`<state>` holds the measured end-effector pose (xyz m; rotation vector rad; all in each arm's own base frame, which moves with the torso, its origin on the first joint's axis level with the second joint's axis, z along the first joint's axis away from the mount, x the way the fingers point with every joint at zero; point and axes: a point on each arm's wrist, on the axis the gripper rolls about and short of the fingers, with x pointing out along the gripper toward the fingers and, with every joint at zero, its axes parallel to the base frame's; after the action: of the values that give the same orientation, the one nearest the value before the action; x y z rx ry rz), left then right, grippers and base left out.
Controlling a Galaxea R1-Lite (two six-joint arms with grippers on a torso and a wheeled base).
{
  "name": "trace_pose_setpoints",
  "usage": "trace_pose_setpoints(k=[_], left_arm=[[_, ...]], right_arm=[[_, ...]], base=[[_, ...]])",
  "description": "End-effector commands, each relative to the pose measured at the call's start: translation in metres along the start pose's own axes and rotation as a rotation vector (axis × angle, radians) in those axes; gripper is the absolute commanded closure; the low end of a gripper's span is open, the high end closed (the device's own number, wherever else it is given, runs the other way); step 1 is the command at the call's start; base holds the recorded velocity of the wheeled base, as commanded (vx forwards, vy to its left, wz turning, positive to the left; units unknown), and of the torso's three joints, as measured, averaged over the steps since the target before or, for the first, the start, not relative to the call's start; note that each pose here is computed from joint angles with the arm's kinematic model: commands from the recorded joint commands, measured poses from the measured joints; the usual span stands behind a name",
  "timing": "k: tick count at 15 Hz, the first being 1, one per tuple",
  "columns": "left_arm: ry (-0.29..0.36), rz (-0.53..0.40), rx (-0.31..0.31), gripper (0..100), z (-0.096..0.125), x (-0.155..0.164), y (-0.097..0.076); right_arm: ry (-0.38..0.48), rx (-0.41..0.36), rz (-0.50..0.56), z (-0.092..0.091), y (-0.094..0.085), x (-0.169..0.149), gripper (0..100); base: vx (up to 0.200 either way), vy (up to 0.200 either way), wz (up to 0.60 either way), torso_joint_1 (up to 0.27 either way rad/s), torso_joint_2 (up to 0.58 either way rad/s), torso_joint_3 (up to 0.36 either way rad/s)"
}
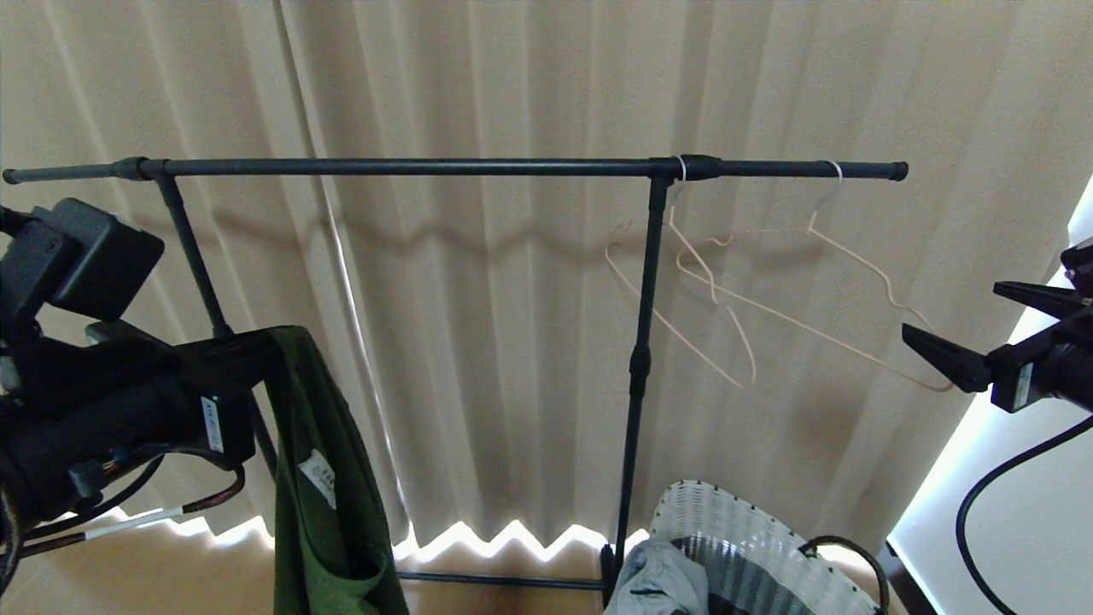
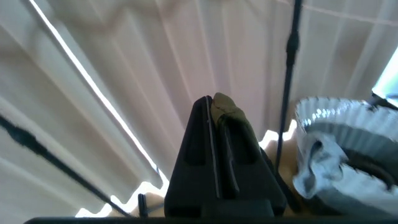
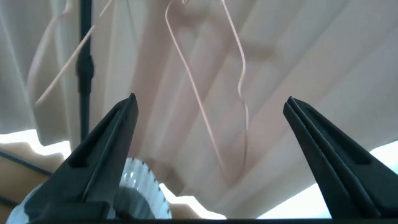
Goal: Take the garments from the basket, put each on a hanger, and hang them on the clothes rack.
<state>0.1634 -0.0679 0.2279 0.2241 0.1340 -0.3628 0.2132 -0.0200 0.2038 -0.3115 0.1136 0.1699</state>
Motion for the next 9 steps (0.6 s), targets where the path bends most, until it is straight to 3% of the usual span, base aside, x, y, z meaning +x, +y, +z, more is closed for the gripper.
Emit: trace_pose_setpoints(k=[1,2,5,8,9], left_arm=[[0.001,0.0,0.002,100,0.0,0.0,0.0],[0.004,0.0,0.005,100,-0.001,0.0,0.0],[0.001,0.0,0.005,100,-0.008,0.0,-0.001],[-0.029,0.045,0.004,100,-0.014,0.002,0.004],[-0.01,0.07,-0.008,100,-0.019,0.005,0.008]], right_arm=[[0.005,0.001,0.003,-0.001,0.0,0.002,0],[0.007,0.002,0.003,-0.001,0.0,0.002,0],[0.01,0.008,0.001,-0.001,-0.001,0.003,0],[0.072,0.04,0.005,0.008,-0.009,0.003,0],[0.124,0.096,0.021,0.019,-0.013,0.005,0]], base=[[0.2,0.0,0.0,0.007,0.0,0.012],[0.2,0.0,0.0,0.002,0.0,0.002],[0.0,0.0,0.0,0.0,0.0,0.0],[0.0,0.0,0.0,0.0,0.0,0.0],[0.0,0.0,0.0,0.0,0.0,0.0]])
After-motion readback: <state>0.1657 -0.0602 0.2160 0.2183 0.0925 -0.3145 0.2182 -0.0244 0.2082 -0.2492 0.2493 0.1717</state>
